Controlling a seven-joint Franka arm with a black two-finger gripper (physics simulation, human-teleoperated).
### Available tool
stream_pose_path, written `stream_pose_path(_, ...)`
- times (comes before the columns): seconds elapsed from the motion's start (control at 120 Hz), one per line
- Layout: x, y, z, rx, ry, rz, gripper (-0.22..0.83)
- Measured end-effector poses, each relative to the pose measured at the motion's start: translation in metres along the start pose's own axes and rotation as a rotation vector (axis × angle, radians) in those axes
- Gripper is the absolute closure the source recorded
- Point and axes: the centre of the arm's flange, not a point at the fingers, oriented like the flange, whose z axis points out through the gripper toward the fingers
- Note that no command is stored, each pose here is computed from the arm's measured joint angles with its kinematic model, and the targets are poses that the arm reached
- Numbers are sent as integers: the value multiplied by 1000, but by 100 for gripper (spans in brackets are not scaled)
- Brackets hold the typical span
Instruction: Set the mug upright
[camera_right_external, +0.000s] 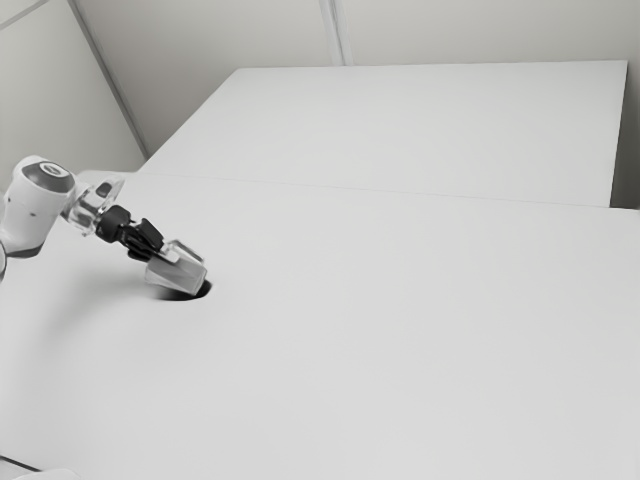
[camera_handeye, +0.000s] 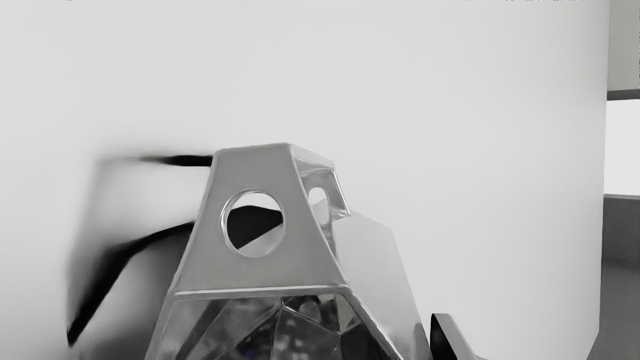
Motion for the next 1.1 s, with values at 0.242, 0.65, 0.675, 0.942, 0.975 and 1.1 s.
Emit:
stream_pose_path(0.242,1,5,-3,-7,2,-9,75)
stream_pose_path(0.65,15,154,6,271,-104,165,77)
stream_pose_path(0.675,15,163,11,300,-119,177,77)
stream_pose_path(0.942,-5,211,59,549,-195,238,77)
stream_pose_path(0.975,-8,215,64,577,-196,246,77)
stream_pose_path(1.1,-4,230,85,690,-216,279,77)
